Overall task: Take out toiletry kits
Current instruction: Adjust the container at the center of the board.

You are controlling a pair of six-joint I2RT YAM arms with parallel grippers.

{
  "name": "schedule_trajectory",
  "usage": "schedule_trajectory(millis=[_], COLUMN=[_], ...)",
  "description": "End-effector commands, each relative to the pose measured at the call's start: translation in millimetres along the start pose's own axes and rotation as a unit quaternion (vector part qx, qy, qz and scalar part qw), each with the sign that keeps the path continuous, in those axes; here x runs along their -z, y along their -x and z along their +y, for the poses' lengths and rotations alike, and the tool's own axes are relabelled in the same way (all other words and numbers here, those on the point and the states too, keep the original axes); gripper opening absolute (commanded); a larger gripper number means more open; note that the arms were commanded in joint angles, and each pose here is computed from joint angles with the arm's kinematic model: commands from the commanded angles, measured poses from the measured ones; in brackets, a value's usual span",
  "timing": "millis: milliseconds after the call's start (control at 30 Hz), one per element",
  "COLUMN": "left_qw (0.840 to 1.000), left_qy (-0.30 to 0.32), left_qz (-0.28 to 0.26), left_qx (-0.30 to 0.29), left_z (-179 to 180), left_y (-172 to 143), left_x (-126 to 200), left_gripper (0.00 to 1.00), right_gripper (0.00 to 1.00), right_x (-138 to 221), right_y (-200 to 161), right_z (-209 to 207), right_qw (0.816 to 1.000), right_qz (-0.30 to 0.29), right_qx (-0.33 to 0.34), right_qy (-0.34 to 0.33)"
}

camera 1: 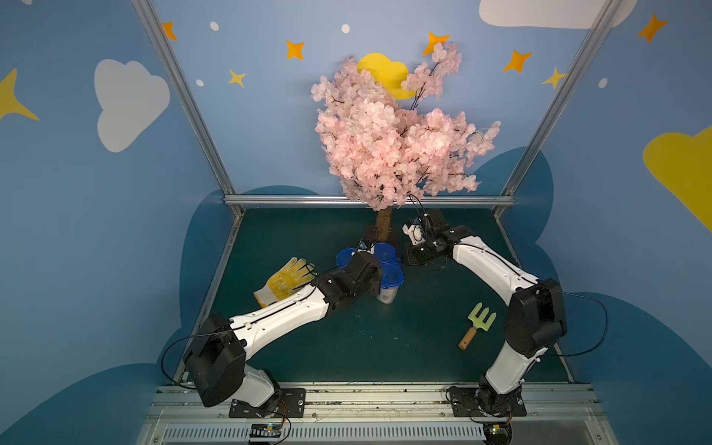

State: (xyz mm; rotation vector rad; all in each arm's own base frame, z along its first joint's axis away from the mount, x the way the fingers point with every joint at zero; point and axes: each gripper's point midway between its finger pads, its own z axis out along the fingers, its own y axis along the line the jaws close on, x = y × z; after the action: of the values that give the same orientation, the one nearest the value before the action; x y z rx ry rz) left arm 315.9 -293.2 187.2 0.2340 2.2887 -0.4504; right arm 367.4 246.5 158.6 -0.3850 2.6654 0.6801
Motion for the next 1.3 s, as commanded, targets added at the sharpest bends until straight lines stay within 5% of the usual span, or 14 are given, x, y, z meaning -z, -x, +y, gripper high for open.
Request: schedule_trajectory(millis=[0,200,367,567,767,1267], left_qw=[1.0,0.998,0.998,0.997,0.995,0.993], left_qy=[-0.005,-0.051,-0.059,-0.077,-0.082,-0.071], left_qz=[-0.012,-0.016,0.003,0.023,0.048,0.083], left_qx=[-0.012,-0.02,-0.019,-0.003,0.02,0.038], left_z=[-9,-33,-40,-44,-41,-32], left_y=[12,20,14,7,-3,-25], left_x=[-1,-7,-22,-34,-51,-64], left_gripper=[0.02,0.02,0.02,0.02,0.02,0.02], right_gripper=[0.0,0.0,0.01,0.4,0.55,0.54], right_x=[4,25,43,61,58,25], right_y=[-2,-26,-43,-57,-70,-72], right_z=[-2,-14,-3,26,29,31], right_qw=[1.0,0.999,0.989,0.961,0.938,0.919], right_qz=[0.002,-0.027,-0.073,-0.12,-0.143,-0.095], right_qx=[0.008,-0.026,-0.063,-0.059,-0.099,-0.141], right_qy=[-0.006,0.013,0.111,0.241,0.299,0.356])
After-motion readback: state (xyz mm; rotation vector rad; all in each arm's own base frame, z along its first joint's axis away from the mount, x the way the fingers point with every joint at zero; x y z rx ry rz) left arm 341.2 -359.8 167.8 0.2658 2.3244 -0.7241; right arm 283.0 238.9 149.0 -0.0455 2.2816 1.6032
